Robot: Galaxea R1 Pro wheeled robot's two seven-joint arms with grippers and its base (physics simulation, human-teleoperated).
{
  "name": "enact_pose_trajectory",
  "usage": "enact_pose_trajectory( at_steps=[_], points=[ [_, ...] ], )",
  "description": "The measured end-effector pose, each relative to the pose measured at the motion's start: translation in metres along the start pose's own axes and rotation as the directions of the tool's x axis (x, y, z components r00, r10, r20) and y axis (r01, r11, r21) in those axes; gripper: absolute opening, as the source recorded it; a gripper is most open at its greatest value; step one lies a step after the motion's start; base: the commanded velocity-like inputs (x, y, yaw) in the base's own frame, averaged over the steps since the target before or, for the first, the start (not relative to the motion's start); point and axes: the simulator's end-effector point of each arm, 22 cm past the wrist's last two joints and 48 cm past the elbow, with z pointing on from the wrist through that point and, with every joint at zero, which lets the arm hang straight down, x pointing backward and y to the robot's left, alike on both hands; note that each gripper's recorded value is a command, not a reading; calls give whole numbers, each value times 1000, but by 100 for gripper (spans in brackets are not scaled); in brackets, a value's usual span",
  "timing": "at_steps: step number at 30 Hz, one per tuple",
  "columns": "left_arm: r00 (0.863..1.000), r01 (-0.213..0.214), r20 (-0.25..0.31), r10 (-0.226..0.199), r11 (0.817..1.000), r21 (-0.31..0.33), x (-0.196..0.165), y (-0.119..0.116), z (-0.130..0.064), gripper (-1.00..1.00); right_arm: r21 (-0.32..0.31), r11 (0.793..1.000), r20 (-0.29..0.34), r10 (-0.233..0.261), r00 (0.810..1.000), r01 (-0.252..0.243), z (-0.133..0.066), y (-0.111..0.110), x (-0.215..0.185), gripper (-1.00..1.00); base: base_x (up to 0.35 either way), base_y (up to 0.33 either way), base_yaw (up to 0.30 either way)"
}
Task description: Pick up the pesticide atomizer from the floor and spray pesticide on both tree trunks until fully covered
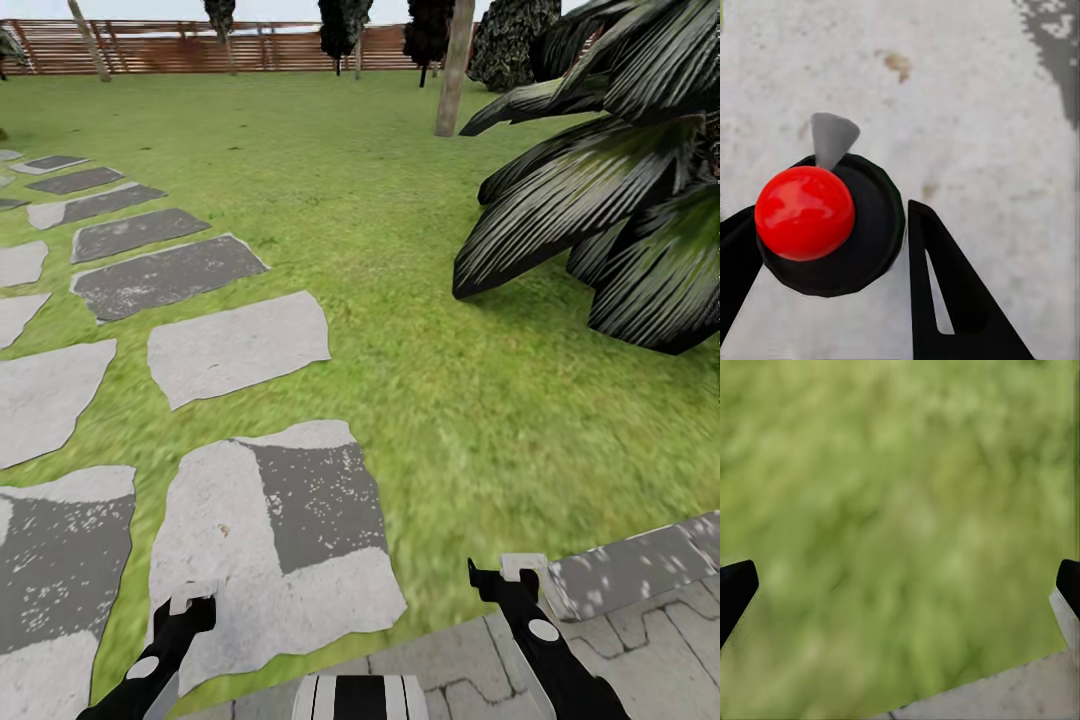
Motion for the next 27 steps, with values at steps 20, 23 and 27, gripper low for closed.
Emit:
enact_pose_trajectory(
  at_steps=[20,23,27],
  points=[
    [1000,1,21,0,1000,-19,3,16,-34,-100,-4,1000,62,5,998,-5,-33,-3,40,100,0,0,0],
    [1000,-4,11,4,1000,-26,14,22,-43,-100,-4,1000,66,6,998,-6,-44,-5,57,100,0,0,0],
    [1000,-4,8,4,1000,-29,20,26,-51,-100,-4,1000,63,5,998,-5,-56,-6,73,100,0,0,0]
  ],
)
